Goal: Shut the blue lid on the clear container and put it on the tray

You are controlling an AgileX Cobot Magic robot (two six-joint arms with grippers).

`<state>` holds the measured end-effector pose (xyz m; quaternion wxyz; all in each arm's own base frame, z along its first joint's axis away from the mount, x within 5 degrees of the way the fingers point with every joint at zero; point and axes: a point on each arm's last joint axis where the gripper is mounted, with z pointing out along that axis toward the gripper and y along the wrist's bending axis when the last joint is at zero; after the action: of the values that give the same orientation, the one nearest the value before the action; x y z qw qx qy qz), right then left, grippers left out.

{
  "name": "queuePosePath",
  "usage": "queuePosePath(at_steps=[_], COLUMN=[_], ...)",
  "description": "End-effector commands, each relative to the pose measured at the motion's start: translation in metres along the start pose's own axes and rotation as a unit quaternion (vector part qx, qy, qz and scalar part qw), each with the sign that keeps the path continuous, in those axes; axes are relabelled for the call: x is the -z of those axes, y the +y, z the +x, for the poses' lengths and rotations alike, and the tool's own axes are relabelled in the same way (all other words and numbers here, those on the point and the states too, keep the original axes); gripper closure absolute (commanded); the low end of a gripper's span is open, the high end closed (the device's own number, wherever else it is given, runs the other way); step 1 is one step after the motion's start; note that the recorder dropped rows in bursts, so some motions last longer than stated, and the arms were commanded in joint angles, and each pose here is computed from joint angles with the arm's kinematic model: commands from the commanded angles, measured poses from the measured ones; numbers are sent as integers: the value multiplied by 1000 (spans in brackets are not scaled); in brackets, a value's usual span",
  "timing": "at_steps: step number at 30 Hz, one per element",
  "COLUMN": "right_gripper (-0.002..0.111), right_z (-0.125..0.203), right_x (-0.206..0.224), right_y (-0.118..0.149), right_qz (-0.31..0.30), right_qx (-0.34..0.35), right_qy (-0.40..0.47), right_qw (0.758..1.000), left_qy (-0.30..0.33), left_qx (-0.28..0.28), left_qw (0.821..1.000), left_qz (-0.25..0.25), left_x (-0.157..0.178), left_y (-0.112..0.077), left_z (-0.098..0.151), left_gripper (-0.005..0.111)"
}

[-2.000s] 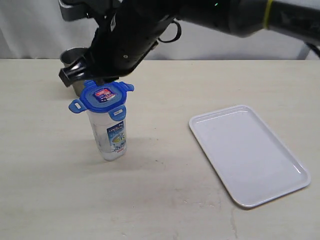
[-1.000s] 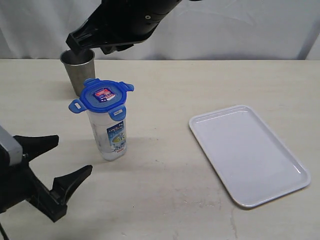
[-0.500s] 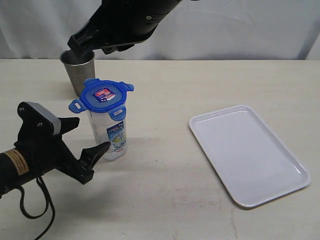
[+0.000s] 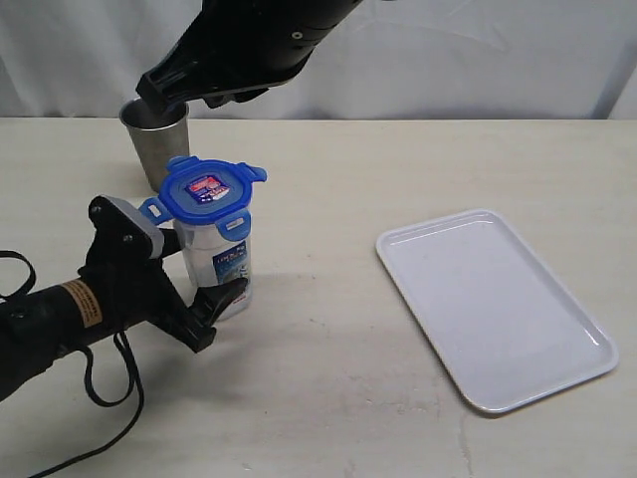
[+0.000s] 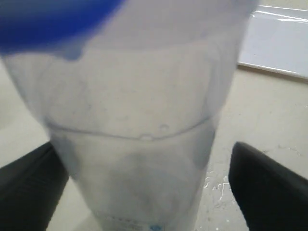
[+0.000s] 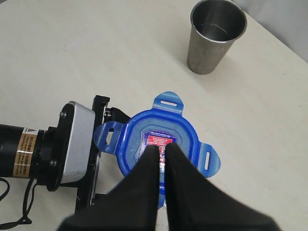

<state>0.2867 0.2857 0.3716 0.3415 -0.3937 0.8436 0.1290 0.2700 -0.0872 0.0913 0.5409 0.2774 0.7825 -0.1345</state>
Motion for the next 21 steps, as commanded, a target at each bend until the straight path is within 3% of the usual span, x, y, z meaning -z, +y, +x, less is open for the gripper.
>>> queuePosePath(at_steps=[1, 21], right_gripper=[104, 104], right_z=[0, 0], right_x=[3, 3], right_y=[-1, -2], right_qz=[4, 10], right_qx=[9, 18], right_qy=[-4, -3], right_qw=[1000, 1000], left_qy=[-9, -21], left_qx=[-10, -21], left_qw=[1000, 999], left_qz=[10, 20], left_x=[-6, -27], left_y=[0, 5], left_z=[-5, -6], left_gripper=[23, 23])
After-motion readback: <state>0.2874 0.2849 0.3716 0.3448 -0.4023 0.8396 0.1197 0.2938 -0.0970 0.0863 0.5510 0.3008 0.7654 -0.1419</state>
